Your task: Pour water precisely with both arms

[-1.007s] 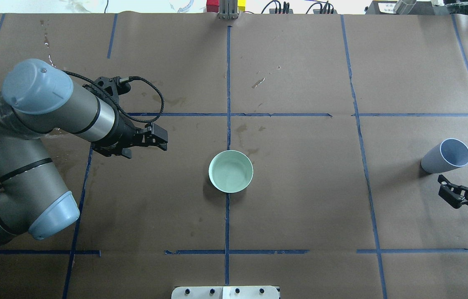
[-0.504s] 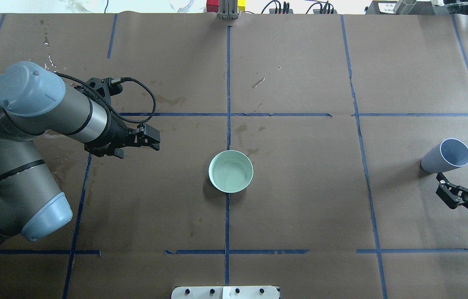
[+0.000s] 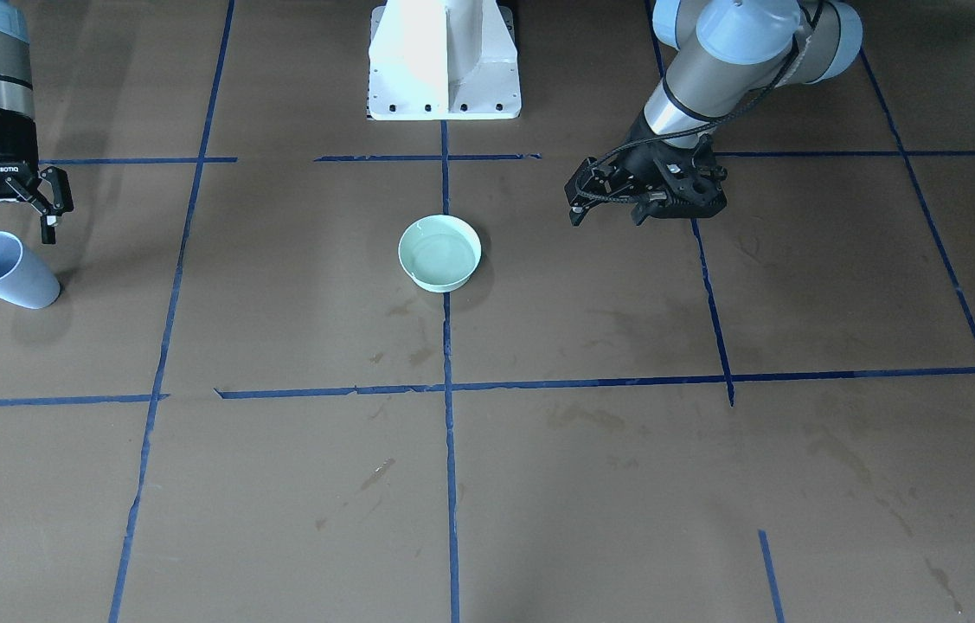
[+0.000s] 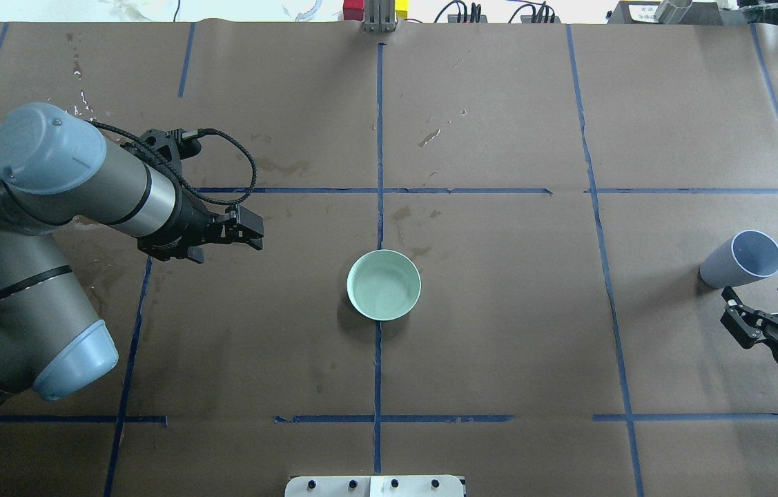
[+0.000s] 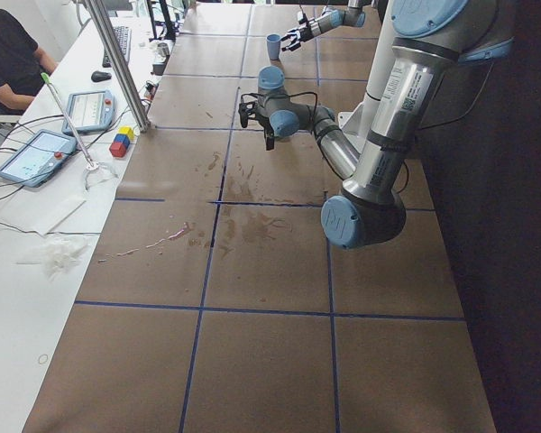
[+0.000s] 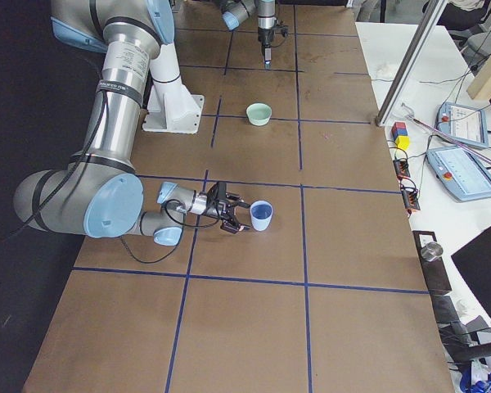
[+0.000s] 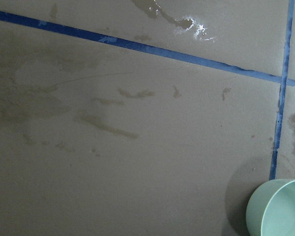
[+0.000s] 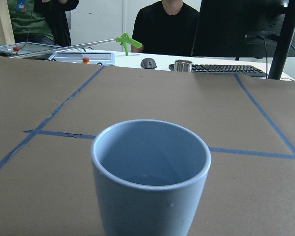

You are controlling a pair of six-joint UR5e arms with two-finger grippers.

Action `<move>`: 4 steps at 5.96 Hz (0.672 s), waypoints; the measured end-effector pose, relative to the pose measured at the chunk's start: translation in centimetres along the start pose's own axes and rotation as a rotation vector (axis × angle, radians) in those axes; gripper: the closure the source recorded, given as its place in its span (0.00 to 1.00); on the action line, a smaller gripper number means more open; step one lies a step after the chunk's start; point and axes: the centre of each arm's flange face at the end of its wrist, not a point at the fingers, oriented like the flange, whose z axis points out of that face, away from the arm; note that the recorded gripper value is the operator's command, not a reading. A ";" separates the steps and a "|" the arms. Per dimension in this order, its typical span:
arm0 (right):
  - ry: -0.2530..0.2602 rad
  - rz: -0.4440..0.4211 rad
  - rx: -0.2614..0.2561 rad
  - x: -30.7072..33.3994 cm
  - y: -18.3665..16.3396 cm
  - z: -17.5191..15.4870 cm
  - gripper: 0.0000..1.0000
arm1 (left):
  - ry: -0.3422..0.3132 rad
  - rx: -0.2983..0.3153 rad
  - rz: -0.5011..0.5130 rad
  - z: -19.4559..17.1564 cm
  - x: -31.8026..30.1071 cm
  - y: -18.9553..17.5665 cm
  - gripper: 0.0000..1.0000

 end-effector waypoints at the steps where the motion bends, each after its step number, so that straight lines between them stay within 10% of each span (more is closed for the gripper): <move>1: -0.017 -0.001 0.010 -0.4 0.1 0.1 0.01 | 0.000 0.000 0.000 0.0 -0.1 0.0 0.00; 4: -0.027 -0.020 0.028 -1.0 0.1 0.4 0.01 | 0.003 0.002 0.001 -0.2 0.0 0.0 0.00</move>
